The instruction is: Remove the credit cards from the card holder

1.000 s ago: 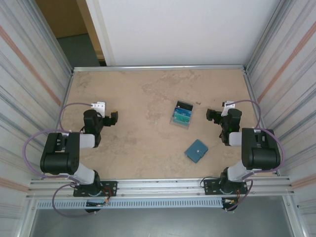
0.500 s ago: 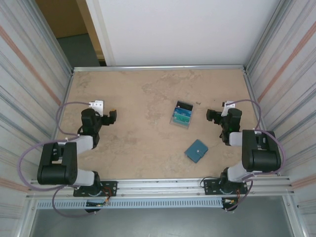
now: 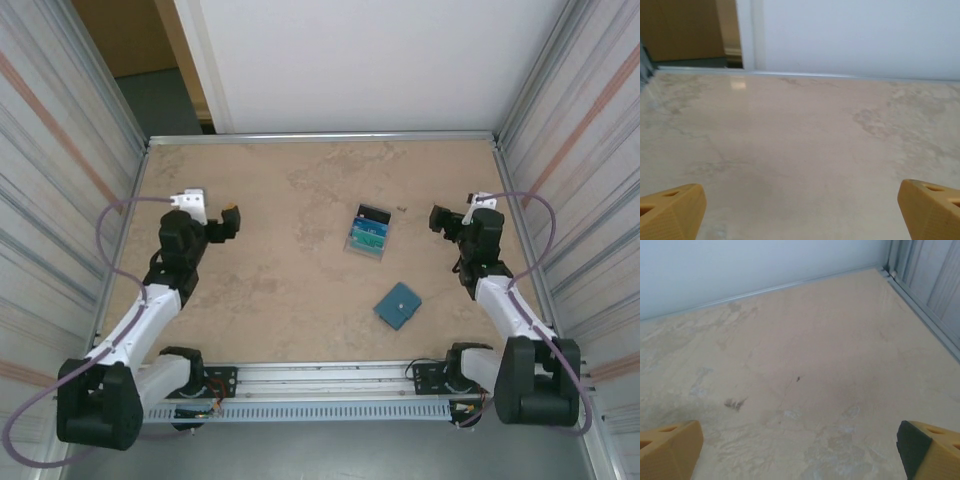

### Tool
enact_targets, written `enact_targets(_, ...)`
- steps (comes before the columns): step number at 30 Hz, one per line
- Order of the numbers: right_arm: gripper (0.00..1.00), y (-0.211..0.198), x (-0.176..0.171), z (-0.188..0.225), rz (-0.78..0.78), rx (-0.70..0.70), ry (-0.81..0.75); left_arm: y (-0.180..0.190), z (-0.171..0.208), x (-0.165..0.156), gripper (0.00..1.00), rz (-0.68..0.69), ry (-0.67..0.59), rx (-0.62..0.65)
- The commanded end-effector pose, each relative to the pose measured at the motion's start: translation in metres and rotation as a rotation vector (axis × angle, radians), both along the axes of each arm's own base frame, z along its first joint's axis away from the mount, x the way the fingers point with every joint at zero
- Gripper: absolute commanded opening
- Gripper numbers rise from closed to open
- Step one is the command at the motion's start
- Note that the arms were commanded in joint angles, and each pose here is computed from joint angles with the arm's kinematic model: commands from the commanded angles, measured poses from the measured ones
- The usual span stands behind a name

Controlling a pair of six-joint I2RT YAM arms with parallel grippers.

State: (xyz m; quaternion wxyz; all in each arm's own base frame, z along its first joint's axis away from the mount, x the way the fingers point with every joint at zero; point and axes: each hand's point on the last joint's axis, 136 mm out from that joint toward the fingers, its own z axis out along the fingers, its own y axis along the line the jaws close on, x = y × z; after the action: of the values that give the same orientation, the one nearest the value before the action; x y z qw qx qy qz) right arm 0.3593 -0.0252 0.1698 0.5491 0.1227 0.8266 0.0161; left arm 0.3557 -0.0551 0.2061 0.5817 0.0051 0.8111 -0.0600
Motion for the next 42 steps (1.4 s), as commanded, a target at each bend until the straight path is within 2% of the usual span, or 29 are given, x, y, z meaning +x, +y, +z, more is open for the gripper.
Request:
enact_targets(1, 0.99, -0.003, -0.019, -0.001, -0.088, 0.041, 0.101, -0.021, -0.001, -0.014, 0.99, 0.007, 0.09, -0.014)
enact_targets(6, 0.99, -0.003, -0.038, 0.0, -0.179, 0.078, 0.223, -0.1, -0.016, -0.035, 0.99, -0.178, 0.192, -0.009)
enact_targets(13, 0.99, 0.004, -0.056, -0.003, -0.238, 0.093, 0.294, -0.223, -0.04, -0.075, 0.99, -0.465, 0.345, 0.056)
enact_targets(20, 0.99, -0.001, -0.07, -0.007, -0.299, 0.097, 0.379, -0.308, -0.072, -0.118, 0.99, -0.702, 0.42, 0.256)
enact_targets(29, 0.99, -0.012, -0.086, -0.013, -0.363, 0.063, 0.433, -0.377, -0.099, -0.164, 0.99, -0.935, 0.535, 0.256)
enact_targets(36, 0.99, -0.017, -0.09, -0.012, -0.387, 0.047, 0.432, -0.409, -0.133, -0.182, 0.99, -0.963, 0.594, 0.317)
enact_targets(42, 0.99, -0.024, -0.093, -0.011, -0.412, 0.057, 0.427, -0.412, -0.15, -0.178, 0.99, -0.935, 0.627, 0.369)
